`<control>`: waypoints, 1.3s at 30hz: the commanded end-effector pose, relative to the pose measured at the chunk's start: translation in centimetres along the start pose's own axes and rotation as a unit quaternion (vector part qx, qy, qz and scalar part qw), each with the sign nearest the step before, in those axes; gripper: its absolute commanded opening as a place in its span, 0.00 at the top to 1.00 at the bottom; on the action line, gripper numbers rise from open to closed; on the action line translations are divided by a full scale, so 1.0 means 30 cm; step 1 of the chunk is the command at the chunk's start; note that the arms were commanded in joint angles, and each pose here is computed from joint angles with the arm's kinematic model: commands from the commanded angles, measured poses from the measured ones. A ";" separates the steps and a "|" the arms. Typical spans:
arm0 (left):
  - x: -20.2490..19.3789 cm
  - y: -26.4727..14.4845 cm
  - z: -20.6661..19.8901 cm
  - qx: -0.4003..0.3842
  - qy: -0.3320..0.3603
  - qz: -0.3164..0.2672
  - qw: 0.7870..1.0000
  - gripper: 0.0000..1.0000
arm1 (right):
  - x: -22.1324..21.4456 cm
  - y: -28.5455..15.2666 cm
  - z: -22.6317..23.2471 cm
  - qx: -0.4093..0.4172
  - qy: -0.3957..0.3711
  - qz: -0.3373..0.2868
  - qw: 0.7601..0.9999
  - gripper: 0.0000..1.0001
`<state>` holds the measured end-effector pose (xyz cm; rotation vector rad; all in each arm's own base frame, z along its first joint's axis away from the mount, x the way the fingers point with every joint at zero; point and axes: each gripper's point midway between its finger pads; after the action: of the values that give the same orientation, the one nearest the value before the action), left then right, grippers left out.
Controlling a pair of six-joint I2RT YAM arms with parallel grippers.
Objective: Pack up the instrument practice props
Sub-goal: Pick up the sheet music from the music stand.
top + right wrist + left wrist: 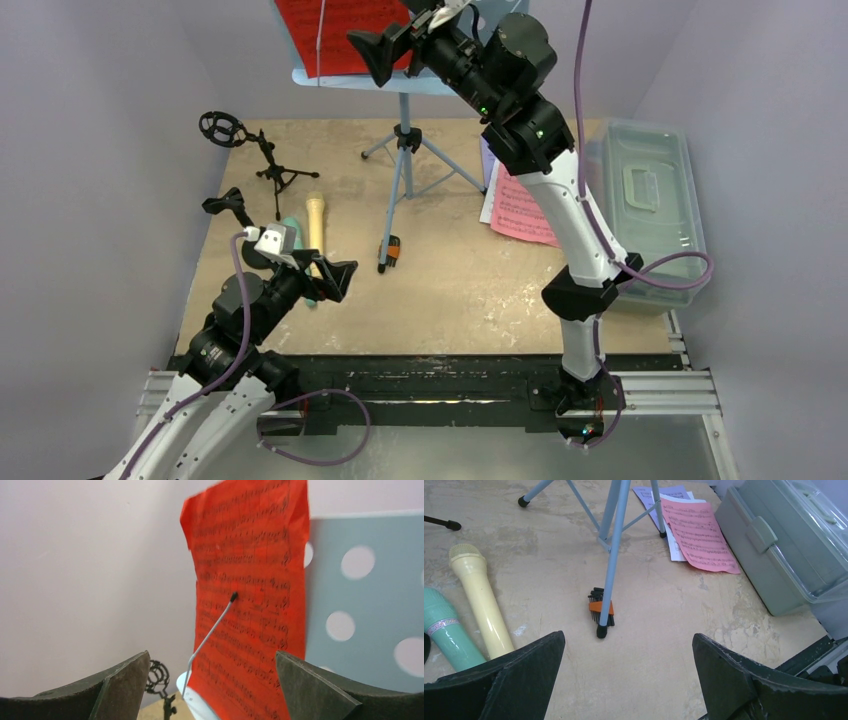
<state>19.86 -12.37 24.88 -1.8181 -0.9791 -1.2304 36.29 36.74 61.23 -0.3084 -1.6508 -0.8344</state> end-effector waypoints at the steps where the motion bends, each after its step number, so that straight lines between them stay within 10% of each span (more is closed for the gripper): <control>1: 0.025 0.007 -0.009 -0.009 0.003 -0.017 1.000 0.00 | 0.179 -0.038 0.015 0.025 -0.059 -0.071 0.995 0.01; 27: 0.016 0.018 -0.005 -0.007 0.003 -0.010 1.000 0.00 | 0.134 0.110 -0.104 -0.068 -0.144 -0.158 0.975 0.10; 39: 0.014 0.019 -0.006 -0.008 0.003 -0.009 1.000 0.01 | 0.102 0.128 -0.094 -0.057 -0.159 -0.152 0.974 0.91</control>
<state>20.01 -12.55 24.73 -1.8271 -0.9665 -1.2276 41.18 38.36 63.08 -0.3198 -1.9473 -1.0935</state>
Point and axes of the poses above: each gripper's point midway between its finger pads, its own y axis out along the fingers, its own z axis along the line the jaws close on, x = y × z, and after that the axes turned 3 degrees about y, right-handed
